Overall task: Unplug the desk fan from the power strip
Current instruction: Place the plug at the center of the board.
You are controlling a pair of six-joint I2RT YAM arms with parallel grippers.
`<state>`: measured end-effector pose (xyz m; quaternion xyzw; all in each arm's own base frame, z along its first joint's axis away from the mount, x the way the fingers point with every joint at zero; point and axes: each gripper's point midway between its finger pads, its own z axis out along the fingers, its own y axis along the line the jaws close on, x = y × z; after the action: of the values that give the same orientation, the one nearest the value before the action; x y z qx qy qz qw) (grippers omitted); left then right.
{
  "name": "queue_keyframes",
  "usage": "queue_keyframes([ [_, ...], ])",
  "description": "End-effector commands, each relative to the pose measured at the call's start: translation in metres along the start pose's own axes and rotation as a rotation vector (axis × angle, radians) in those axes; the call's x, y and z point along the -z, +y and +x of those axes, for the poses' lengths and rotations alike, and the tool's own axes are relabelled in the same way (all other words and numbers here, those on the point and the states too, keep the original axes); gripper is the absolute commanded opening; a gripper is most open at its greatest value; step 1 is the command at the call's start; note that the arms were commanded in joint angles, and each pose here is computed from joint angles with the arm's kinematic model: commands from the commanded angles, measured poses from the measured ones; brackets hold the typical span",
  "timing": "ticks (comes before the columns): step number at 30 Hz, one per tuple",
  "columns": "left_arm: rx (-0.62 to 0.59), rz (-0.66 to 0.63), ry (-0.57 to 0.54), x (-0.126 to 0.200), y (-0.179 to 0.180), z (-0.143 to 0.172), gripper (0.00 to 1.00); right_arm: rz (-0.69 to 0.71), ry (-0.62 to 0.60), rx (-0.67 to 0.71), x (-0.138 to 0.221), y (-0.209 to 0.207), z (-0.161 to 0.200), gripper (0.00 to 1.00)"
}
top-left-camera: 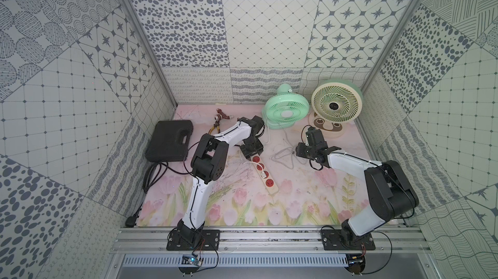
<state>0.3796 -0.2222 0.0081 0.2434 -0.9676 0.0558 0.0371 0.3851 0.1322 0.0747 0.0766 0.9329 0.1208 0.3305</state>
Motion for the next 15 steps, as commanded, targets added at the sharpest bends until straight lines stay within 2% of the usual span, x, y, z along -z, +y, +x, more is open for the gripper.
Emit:
queue_keyframes([
  [1, 0.000, -0.290, 0.049, -0.031, 0.066, 0.013, 0.00, 0.008, -0.044, -0.016, 0.015, -0.009, -0.009, 0.48],
  [9, 0.013, -0.291, 0.064, -0.033, 0.067, 0.016, 0.00, -0.148, -0.052, -0.009, 0.045, 0.016, -0.006, 0.48],
  [15, 0.015, -0.294, 0.093, -0.034, 0.068, 0.020, 0.00, -0.255, -0.057, 0.093, 0.060, 0.050, 0.011, 0.47],
])
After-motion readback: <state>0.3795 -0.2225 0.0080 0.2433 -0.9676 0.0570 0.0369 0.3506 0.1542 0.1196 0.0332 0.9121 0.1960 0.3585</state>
